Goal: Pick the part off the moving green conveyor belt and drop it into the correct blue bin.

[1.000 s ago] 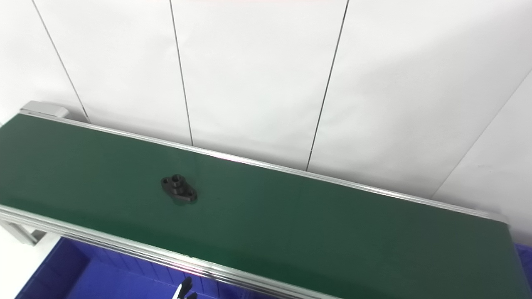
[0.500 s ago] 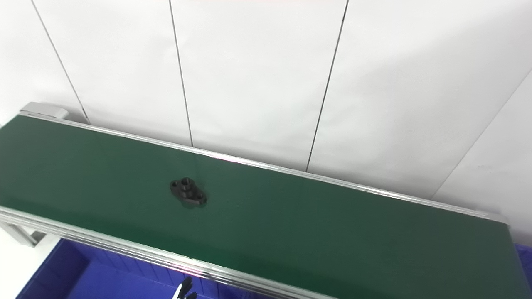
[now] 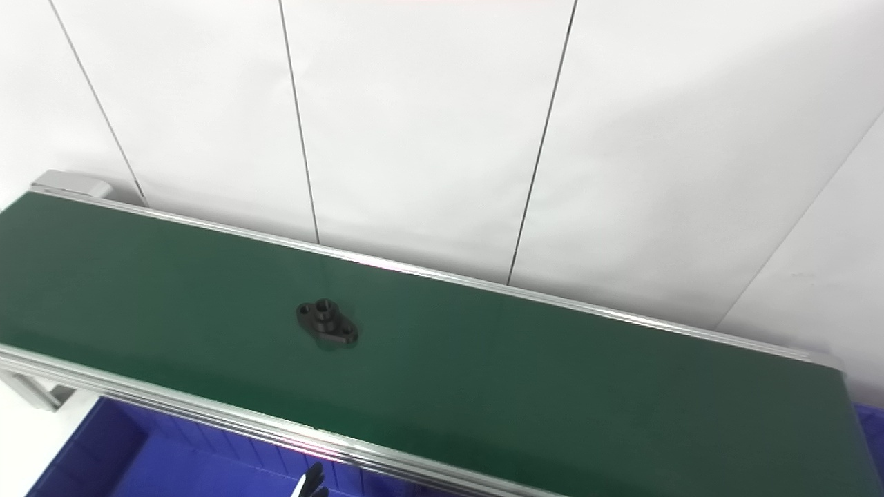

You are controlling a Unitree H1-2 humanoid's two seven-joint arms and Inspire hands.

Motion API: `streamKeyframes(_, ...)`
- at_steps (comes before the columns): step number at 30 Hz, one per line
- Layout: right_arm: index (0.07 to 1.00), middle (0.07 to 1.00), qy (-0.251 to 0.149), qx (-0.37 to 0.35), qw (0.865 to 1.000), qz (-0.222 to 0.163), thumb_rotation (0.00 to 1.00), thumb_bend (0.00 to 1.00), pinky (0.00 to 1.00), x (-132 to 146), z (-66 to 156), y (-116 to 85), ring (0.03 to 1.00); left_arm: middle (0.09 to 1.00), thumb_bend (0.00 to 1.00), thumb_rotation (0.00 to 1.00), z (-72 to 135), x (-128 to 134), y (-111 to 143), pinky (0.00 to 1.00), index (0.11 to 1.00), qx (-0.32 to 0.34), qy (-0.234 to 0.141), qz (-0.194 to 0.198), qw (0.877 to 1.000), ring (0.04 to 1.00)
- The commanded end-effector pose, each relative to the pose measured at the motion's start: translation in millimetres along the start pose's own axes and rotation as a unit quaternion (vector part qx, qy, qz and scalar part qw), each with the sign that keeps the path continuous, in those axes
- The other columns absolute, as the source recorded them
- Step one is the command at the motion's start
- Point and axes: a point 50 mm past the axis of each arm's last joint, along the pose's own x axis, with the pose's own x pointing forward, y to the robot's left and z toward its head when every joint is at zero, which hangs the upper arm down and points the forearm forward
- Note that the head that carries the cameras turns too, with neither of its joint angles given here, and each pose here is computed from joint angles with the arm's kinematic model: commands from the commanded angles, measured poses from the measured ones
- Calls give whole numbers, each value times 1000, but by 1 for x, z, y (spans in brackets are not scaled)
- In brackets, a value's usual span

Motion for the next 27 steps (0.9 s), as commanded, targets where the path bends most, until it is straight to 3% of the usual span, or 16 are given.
streamKeyframes(1,1000,989,-60,-47,997,-12,802,742,934,25,20,-5,966,1000,703,956,16,0,-26,967,1000,-37,-14,-9,999,980)
streamKeyframes(3,1000,995,-70,-81,994,-16,766,767,925,46,27,-7,966,1000,708,970,17,0,-24,952,1000,-34,-13,-9,999,976)
streamKeyframes(5,1000,1000,-81,-107,991,-20,732,866,892,71,34,-9,971,1000,689,976,17,0,-23,956,1000,-34,-14,-12,999,980)
streamKeyframes(11,1000,1000,-95,-142,985,-18,711,974,886,138,54,-12,967,1000,692,965,18,-2,-21,976,1000,-37,-13,-19,999,997)
streamKeyframes(16,1000,993,-69,-191,979,-7,693,973,867,170,69,-7,967,1000,674,971,20,-3,-22,955,1000,-32,-12,-20,999,987)
streamKeyframes(20,979,955,-50,-248,968,4,694,987,770,192,76,1,917,1000,673,968,20,-2,-22,951,1000,-34,-13,-19,999,981)
streamKeyframes(27,941,909,-36,-328,944,20,629,1000,735,234,82,17,868,1000,693,963,19,-1,-23,977,1000,-38,-13,-22,999,985)
